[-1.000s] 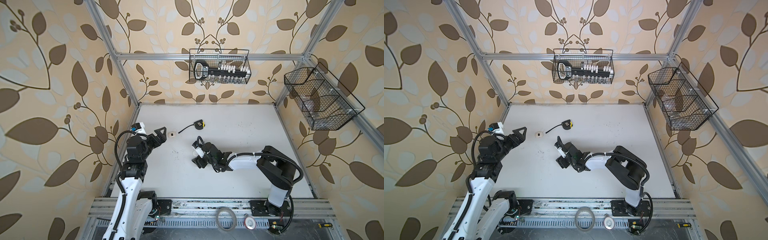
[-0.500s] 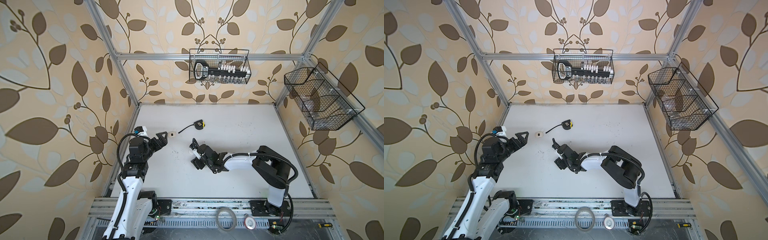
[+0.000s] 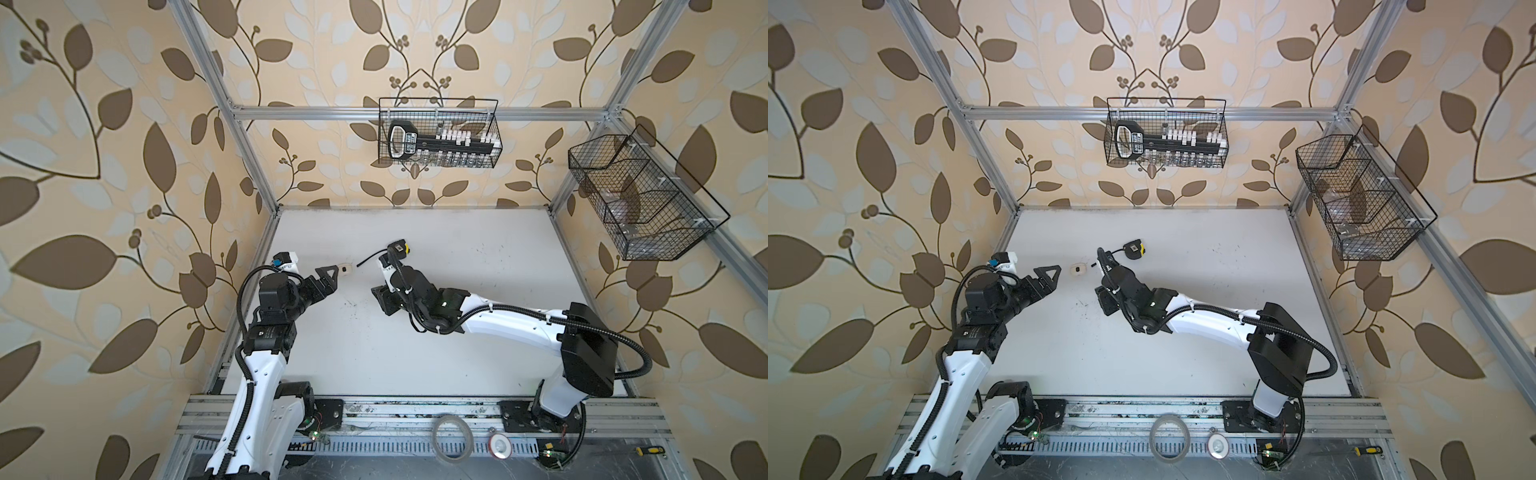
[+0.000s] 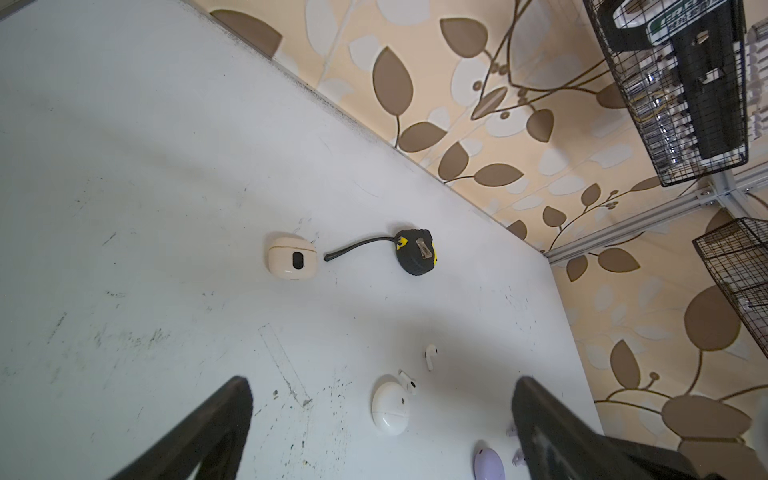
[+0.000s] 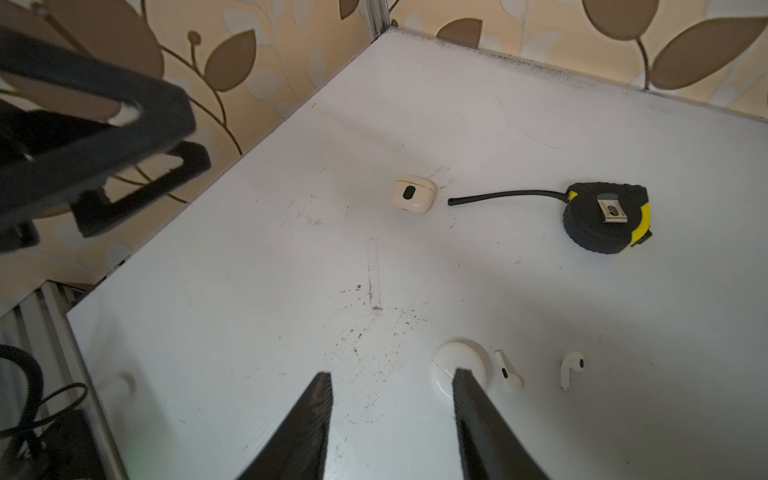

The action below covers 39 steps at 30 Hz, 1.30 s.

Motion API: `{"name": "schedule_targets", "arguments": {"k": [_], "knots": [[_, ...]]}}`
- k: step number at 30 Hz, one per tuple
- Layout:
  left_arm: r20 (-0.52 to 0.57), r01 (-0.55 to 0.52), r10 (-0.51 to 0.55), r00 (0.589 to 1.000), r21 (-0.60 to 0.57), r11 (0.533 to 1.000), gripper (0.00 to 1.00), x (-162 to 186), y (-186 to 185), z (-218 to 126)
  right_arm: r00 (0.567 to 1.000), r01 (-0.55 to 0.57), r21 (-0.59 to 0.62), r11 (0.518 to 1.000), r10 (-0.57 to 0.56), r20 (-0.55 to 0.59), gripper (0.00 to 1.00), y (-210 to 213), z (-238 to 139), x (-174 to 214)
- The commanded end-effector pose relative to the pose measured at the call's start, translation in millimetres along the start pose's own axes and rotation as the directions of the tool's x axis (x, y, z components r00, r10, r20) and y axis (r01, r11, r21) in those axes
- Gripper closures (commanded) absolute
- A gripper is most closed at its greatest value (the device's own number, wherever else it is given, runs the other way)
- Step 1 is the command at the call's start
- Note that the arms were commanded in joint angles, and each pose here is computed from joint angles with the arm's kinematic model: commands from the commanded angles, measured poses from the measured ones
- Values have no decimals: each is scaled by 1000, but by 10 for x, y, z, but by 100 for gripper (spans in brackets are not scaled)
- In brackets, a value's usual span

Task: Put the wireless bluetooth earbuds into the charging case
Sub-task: 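Move the right gripper over the round white case and lower it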

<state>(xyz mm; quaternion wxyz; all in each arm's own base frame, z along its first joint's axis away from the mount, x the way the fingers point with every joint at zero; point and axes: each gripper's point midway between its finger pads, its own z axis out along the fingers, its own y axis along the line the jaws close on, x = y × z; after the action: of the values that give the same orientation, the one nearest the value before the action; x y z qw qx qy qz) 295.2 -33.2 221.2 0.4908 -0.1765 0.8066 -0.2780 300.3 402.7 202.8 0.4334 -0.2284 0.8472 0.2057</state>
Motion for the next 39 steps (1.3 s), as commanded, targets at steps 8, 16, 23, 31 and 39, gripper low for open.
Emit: {"name": "schedule_targets", "arguments": {"k": [8,16,23,31,39], "knots": [[48,-59,58,997,25,998,1,-163,-118,-51,947,96,89,991,-63,-314,74,-667,494,656],[63,-66,66,996,12,998,1,-170,-97,-80,906,165,40,986,-135,-401,80,-655,793,767],[71,-71,69,995,22,997,1,-161,-121,-119,886,201,85,976,-144,-440,86,-690,1205,757],[76,-74,72,995,25,997,1,-164,-129,-135,848,255,57,965,-195,-493,81,-584,1451,853],[75,-74,72,995,25,997,1,-160,-131,-137,828,256,73,964,-180,-531,76,-685,1464,966]]}}
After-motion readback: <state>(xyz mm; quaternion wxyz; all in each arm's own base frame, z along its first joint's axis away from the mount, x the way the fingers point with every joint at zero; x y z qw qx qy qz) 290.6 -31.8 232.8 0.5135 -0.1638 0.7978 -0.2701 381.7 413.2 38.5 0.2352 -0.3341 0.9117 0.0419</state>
